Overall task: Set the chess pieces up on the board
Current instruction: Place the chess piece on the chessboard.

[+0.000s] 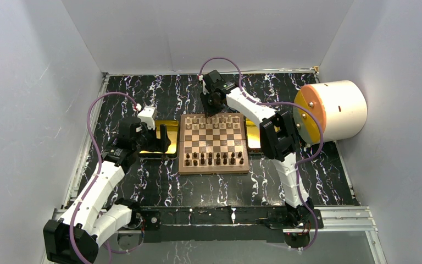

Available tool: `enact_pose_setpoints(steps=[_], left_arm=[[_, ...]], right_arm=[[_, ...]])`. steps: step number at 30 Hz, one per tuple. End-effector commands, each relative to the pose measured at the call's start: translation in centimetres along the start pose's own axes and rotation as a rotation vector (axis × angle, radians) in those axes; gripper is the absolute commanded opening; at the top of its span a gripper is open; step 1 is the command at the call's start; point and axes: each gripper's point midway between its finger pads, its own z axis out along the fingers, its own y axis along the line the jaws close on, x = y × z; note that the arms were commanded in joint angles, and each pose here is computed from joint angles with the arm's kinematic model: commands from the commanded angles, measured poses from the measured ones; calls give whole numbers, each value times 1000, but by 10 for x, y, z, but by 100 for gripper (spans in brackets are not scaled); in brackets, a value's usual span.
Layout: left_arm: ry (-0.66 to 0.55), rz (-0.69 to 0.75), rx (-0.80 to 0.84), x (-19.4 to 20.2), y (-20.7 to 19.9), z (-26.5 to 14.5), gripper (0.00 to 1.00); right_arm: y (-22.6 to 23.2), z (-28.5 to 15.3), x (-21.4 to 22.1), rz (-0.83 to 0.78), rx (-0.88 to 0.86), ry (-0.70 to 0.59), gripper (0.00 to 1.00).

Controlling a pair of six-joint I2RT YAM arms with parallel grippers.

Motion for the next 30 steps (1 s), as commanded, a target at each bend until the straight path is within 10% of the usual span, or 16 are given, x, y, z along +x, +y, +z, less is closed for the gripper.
enact_pose_setpoints(steps=[1, 20, 30], left_arm=[[-32, 18, 19, -7, -4, -4, 76], [-41, -19, 44, -14, -11, -4, 77], [-92, -75, 93, -35, -24, -16, 77]], right_arm=[[-2, -1, -5, 15, 3, -7, 33], [6, -51, -43, -2, 6, -129, 66], [23, -100, -48, -19, -69, -200, 67]])
